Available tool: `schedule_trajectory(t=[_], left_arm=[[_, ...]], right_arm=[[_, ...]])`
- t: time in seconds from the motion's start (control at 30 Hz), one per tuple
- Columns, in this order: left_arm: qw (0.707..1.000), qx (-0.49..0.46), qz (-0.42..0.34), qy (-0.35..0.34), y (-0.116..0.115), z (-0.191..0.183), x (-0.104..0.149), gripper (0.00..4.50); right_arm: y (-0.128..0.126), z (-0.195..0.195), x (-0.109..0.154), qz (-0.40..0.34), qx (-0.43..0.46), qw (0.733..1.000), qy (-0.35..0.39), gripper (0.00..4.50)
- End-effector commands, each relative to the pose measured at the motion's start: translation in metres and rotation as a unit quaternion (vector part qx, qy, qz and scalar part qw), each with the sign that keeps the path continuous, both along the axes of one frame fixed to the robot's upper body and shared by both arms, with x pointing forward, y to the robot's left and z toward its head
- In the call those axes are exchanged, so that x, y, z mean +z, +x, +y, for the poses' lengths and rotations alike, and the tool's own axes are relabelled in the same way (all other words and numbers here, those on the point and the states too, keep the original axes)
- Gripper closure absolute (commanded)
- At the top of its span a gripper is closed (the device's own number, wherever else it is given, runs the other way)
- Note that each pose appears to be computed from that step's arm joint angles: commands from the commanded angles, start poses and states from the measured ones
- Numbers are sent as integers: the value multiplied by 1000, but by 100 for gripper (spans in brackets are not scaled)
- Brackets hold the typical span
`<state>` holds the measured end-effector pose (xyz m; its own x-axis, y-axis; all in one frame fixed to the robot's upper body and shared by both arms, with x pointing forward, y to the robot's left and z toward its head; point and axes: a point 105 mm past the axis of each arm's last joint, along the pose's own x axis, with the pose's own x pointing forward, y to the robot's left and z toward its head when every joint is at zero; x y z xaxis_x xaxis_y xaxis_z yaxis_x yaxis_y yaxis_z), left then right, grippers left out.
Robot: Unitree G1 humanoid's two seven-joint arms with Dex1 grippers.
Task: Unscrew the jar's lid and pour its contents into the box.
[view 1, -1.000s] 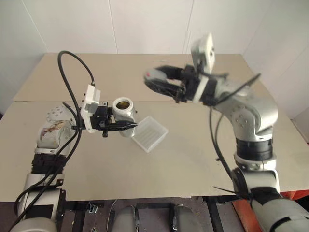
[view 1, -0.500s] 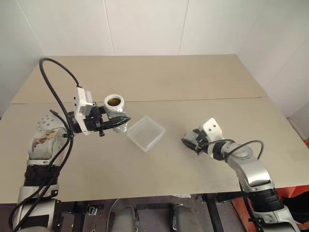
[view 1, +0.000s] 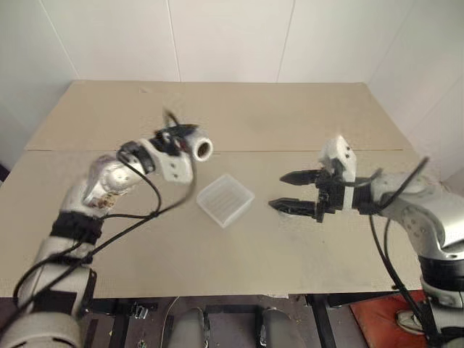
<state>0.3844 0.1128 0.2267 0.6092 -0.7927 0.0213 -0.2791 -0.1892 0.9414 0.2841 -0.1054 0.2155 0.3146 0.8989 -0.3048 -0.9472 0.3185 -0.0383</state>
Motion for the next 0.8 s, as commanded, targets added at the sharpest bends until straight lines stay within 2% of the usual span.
schedule_trajectory(t=[0.03,0.17,0.37,0.73,0.8], left_arm=[[977,-71,-163,116,4,-15,-6,254],[948,-102,-250,170,18,-32,-13,254],[925,-126,-304,191,19,-49,-25,254],[925,-124,-314,177,16,-48,-19,254],[936,-114,-295,153,16,-45,-17,254]], right_arm=[[-6,10,14,-10,36,999,-6,3],[-6,17,26,-19,53,998,1,3],[-9,19,32,-28,52,998,21,3],[-13,20,26,-36,47,998,30,3],[-12,19,26,-38,47,998,30,3]])
